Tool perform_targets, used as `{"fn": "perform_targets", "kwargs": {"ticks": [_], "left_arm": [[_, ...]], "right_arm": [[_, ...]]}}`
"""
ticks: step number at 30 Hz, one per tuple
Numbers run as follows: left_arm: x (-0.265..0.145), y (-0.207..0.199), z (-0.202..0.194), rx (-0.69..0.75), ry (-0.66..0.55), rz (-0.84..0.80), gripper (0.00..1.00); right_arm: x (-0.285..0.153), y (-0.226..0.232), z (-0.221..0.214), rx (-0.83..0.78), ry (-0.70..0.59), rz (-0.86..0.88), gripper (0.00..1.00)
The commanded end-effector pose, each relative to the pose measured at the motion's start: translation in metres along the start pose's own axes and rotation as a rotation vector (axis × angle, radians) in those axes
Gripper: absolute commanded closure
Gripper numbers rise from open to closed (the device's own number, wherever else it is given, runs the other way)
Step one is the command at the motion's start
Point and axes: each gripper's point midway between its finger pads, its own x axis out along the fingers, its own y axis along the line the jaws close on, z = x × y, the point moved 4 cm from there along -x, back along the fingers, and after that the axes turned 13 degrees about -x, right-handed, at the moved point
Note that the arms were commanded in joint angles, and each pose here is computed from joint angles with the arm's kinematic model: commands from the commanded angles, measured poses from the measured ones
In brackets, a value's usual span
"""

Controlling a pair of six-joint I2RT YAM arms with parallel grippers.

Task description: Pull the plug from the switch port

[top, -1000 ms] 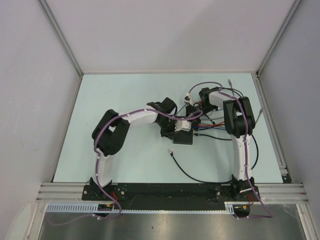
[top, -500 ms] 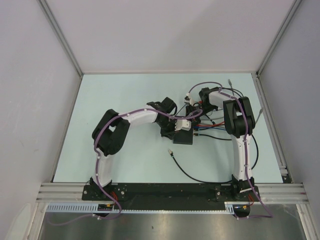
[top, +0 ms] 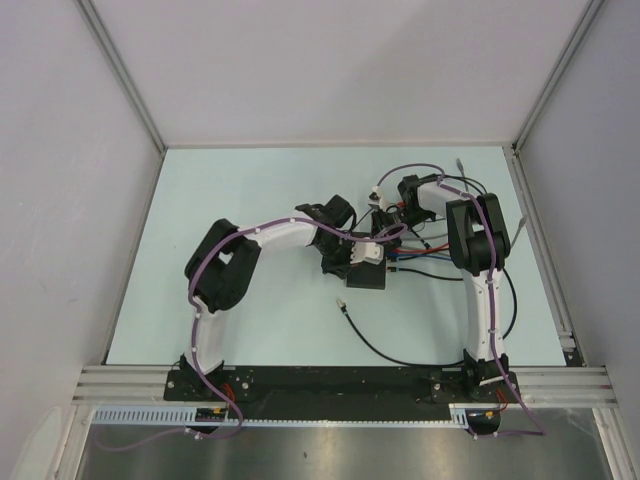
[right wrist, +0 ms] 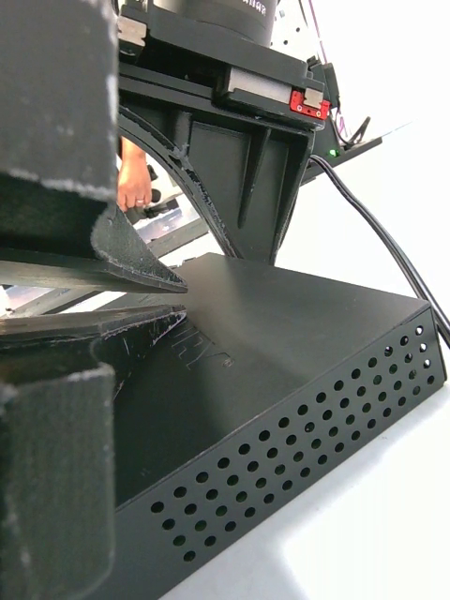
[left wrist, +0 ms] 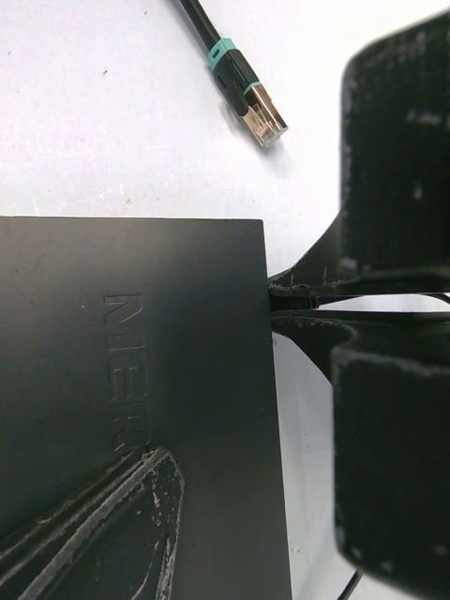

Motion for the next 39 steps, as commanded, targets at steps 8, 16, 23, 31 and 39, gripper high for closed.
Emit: {"fn": "perform_targets", "kwargs": {"ticks": [8,16,23,31,39], "left_arm": [[-0.011,0.015,0.004,0.023,0.019,0.042,1.0],[-0.015,0.014,-0.028,0.095,0.185,0.079,1.0],[-0.031,0.035,-0.046,0.12,0.3,0.177,1.0],[-0.037,0.036,-0.053,0.084,0.332,0.184,1.0],[-0.039,0.04,-0.06,0.12,0.377,0.205,1.0]], "right_arm": [[0.021,-0.071,-0.033,-0.062,0.162,-0.259,0.82],[0.021,-0.071,-0.033,-0.061,0.16,-0.257,0.81],[0.022,-0.071,-0.033,-0.062,0.16,-0.255,0.81],[0.021,-0.072,-0.033,-0.061,0.159,-0.255,0.81],[0.022,-0.071,-0.033,-0.065,0.162,-0.251,0.81]]}}
